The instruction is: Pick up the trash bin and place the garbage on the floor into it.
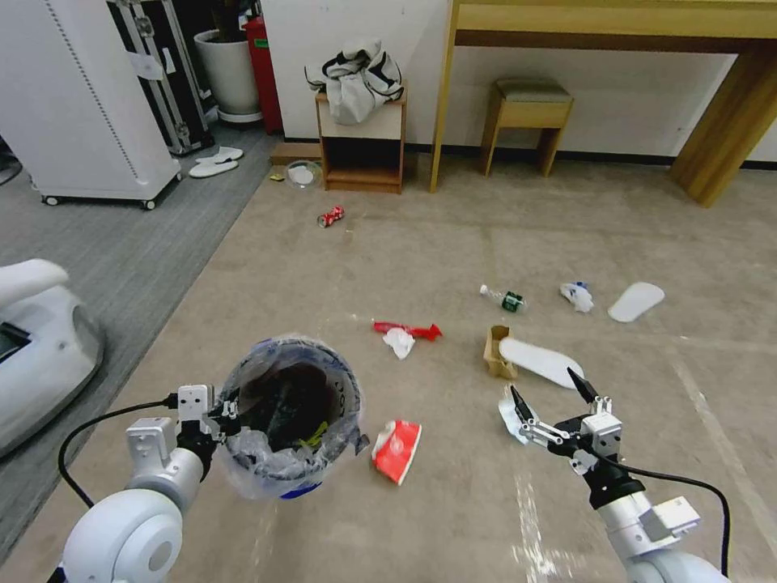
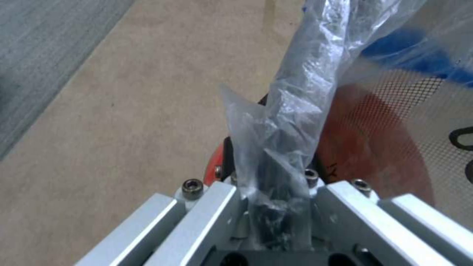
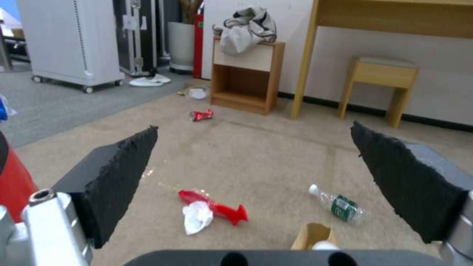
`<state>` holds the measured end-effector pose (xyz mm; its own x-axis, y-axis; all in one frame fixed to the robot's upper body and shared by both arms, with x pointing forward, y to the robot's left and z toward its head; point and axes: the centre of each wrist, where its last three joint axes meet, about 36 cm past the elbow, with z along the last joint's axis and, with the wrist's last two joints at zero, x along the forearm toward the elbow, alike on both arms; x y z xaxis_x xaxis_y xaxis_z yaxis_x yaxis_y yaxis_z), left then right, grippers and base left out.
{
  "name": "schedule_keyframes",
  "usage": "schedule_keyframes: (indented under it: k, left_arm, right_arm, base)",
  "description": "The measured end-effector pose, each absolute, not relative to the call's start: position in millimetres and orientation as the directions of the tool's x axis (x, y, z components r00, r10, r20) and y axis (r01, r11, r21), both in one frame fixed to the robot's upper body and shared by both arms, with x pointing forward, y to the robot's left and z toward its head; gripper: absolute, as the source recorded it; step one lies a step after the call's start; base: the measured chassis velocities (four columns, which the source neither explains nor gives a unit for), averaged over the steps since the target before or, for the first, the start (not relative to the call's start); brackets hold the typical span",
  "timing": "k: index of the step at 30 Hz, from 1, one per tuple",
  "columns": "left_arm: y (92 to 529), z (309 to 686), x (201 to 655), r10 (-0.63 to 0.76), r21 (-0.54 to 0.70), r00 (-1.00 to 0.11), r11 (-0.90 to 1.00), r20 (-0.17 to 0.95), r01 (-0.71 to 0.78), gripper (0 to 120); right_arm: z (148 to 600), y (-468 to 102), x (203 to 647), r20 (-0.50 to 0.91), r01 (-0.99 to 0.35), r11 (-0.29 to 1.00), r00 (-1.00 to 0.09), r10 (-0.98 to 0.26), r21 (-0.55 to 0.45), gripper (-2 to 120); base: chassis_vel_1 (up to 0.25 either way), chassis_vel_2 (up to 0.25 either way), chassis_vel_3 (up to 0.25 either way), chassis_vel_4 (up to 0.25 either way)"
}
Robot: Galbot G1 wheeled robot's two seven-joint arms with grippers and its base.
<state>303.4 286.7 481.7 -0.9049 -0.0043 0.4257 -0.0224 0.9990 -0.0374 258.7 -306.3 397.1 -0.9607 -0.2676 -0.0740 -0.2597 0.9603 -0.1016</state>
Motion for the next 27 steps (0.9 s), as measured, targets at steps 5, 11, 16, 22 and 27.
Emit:
schedule_keyframes:
  k: [5, 11, 16, 22, 27]
  left_arm:
    - [286, 481, 303, -0.006, -0.034, -0.905, 0.999, 0.424, -0.022, 1]
    - [287, 481, 304, -0.009, -0.031, -0.906, 0.999, 0.422, -0.024, 1]
    - [288, 479, 305, -0.015, -0.025, -0.907, 0.999, 0.422, -0.029, 1]
    - [294, 476, 311, -0.043, 0.0, -0.908, 0.999, 0.418, -0.048, 1]
    - [301, 473, 314, -0.072, 0.022, -0.906, 0.997, 0.417, -0.069, 1]
  right_arm:
    - [395, -307, 258, -0.073, -0.258, 0.961, -0.961, -0.266, -0.103, 100]
    - [391, -309, 256, -0.066, -0.266, 0.958, -0.959, -0.274, -0.107, 100]
    - [386, -309, 251, -0.043, -0.281, 0.954, -0.957, -0.287, -0.103, 100]
    - [369, -304, 251, 0.005, -0.295, 0.952, -0.955, -0.296, -0.078, 100]
    - [359, -303, 257, 0.024, -0.297, 0.953, -0.955, -0.296, -0.066, 100]
  base:
    - [-0.033, 0.017, 0.019, -0.027]
    - [0.039, -0.037, -0.028, 0.027]
    - [0.0, 0.0, 0.0, 0.0]
    - [0.0, 0.0, 0.0, 0.0]
    - [0.0, 0.0, 0.0, 0.0]
